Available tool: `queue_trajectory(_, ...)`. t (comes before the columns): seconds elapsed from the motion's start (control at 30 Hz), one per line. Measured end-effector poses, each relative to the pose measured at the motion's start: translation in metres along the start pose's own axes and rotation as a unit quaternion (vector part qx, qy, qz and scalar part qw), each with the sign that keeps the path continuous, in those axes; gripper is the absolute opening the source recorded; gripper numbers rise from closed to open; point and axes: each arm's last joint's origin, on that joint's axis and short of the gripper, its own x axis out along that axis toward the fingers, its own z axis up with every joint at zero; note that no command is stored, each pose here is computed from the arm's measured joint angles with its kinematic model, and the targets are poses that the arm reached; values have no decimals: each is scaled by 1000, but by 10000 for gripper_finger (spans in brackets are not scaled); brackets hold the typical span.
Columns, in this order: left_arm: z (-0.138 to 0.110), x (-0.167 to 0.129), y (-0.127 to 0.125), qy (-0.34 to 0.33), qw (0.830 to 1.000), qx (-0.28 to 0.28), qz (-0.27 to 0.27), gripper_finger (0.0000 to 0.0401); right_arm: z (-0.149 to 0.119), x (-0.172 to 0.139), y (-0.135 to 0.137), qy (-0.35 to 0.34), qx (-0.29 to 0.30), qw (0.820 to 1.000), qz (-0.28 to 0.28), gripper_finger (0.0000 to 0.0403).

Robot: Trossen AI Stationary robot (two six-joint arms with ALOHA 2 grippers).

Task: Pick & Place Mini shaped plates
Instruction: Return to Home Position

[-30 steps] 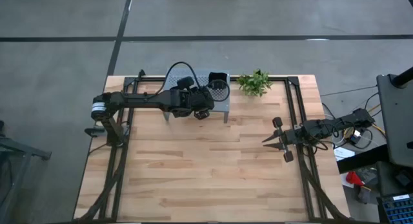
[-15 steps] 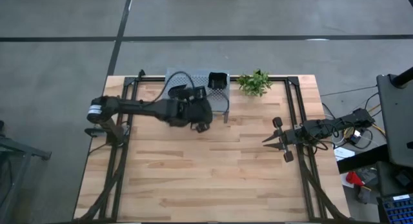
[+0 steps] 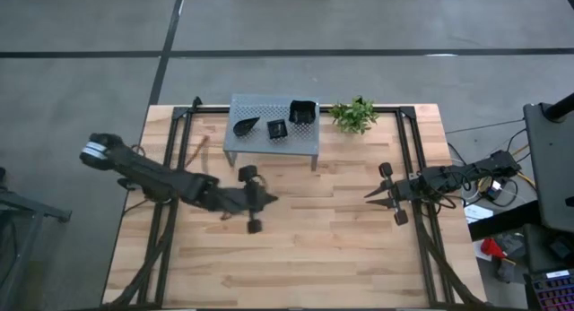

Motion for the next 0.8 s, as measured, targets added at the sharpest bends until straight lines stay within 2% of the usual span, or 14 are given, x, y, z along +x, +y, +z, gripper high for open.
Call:
queue_trajectory(0.1, -24, -11, 12, -60, 995, -25, -77, 1, 0, 0, 0, 0, 0, 1000, 0, 63)
queue_trajectory(0.17, -43, -19, 21, -90, 991, -27, -97, 0, 0, 0, 0, 0, 0, 1000, 0, 63)
queue_trajectory(0.3, -81, -37, 36, -139, 984, -36, -102, 0, 0, 0, 0, 0, 0, 1000, -1, 63)
queue_trajectory(0.4, -99, -49, 43, -176, 977, -44, -113, 0, 0, 0, 0, 0, 0, 1000, 0, 63)
queue_trajectory(0.5, -116, -58, 50, -184, 975, -46, -113, 0, 0, 0, 0, 0, 0, 1000, 0, 63)
queue_trajectory(0.67, -132, -71, 59, -191, 975, -39, -106, 0, 0, 0, 0, 0, 0, 1000, 0, 63)
queue_trajectory(0.8, -139, -80, 65, -223, 970, -43, -93, 0, 0, 0, 0, 0, 0, 1000, 0, 63)
